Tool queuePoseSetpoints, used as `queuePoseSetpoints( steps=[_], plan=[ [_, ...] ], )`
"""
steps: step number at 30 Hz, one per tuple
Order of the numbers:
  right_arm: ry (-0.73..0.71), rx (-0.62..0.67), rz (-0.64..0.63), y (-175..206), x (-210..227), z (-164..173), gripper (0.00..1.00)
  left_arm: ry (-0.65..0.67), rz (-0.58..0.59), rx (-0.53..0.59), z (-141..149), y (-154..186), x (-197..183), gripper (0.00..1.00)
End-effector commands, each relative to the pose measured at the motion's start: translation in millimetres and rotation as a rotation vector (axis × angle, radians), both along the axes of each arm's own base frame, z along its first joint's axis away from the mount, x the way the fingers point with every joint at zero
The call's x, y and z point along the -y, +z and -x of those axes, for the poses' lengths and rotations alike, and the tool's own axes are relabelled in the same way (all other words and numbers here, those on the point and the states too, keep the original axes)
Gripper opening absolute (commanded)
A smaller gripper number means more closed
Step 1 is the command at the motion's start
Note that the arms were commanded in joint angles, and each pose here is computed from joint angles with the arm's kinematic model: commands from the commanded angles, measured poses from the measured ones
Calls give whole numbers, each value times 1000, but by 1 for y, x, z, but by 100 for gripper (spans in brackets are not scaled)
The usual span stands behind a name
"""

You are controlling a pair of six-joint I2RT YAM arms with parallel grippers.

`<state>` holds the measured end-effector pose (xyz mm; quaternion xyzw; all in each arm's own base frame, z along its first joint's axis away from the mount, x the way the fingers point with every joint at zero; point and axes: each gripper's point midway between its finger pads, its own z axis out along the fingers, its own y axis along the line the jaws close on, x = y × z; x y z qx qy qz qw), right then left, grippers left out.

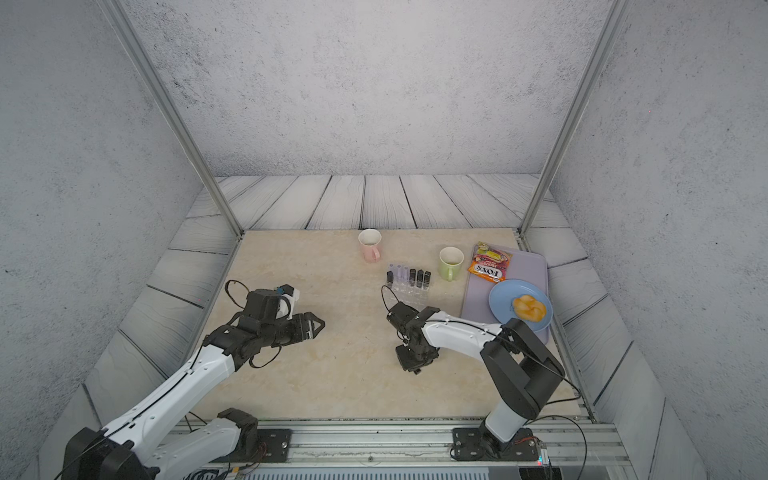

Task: Arrange the lipsticks in the organizer
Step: Pick up the lipstick at the center of the board.

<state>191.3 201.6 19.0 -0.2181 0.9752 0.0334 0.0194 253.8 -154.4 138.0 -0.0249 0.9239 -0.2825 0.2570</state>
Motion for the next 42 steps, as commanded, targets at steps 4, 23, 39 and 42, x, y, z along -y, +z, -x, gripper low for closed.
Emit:
queuePoseSetpoints(
  steps=[4, 23, 39, 42],
  plan=[
    [146, 129, 133, 15, -8, -5, 11, 13, -9, -30, -4, 37, -15, 71],
    [717, 433, -326, 103, -103, 51, 7, -423, 551, -485, 77, 30, 103, 61],
    [756, 464, -333, 113, -130, 42, 4, -503, 504, -504, 76, 19, 117, 36],
    [758, 467, -322, 112, -131, 40, 4, -513, 507, -519, 81, 16, 118, 33]
  ],
)
